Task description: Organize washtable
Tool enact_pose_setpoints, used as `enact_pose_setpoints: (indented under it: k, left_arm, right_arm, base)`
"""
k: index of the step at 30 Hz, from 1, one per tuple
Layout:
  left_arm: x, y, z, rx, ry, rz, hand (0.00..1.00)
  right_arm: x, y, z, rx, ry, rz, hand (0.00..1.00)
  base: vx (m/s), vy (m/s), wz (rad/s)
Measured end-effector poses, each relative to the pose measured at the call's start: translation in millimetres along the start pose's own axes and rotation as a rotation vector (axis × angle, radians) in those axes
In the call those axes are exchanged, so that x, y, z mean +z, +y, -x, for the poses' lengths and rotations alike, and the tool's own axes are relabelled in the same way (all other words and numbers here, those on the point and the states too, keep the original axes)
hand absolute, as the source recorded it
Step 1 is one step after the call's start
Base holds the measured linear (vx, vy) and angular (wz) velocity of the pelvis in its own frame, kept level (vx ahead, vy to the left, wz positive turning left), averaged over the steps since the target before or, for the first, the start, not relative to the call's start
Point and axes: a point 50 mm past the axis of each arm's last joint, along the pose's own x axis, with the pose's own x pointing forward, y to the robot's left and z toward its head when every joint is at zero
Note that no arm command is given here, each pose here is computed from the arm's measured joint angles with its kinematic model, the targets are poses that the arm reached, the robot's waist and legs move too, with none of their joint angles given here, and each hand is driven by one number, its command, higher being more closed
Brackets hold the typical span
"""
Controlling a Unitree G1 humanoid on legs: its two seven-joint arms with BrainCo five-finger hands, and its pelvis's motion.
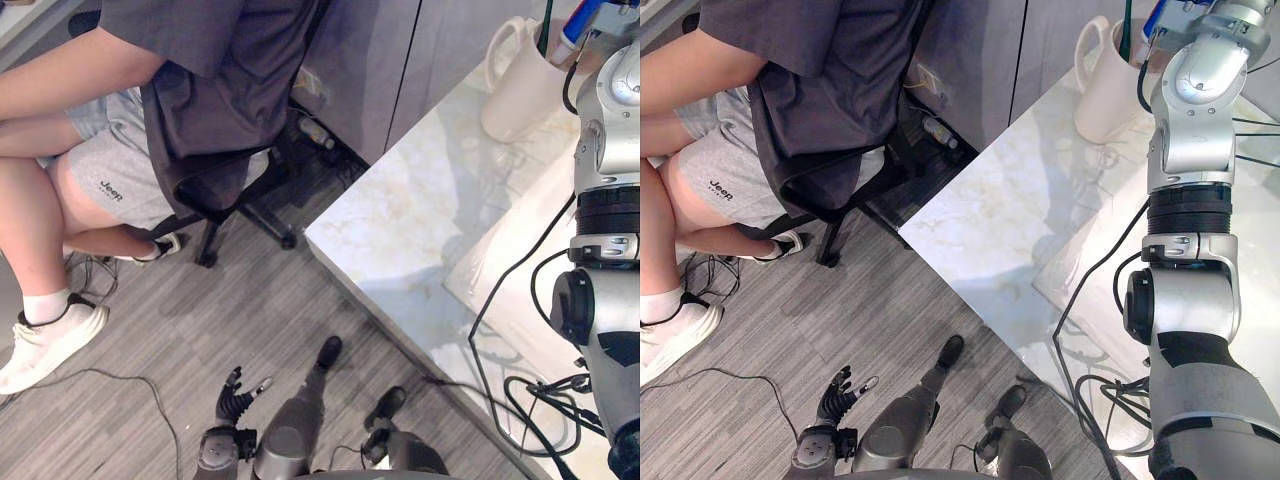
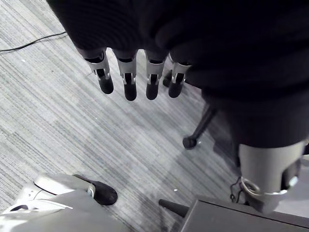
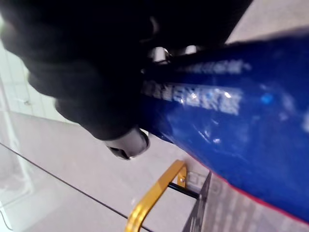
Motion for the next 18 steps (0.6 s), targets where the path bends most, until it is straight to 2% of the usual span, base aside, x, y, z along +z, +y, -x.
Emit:
enact_pose_setpoints:
  k: [11, 18]
  left_arm:
    - [-0.6, -0.5, 0.1, -0.008, 0.001, -0.046, 0.00]
    - [-3.9, 2.5, 0.6, -0.010, 0.018, -0.089, 0.00]
  right_arm:
    - [-28.6, 1.4, 39.6, 0.062, 0.067, 0.037, 0.00]
    - [-14.2, -2.3, 43.3, 0.082, -0.005, 0.019, 0.00]
  base:
    - [-0.02, 0.010, 0.00]
    - [-0.04, 0.012, -0.07]
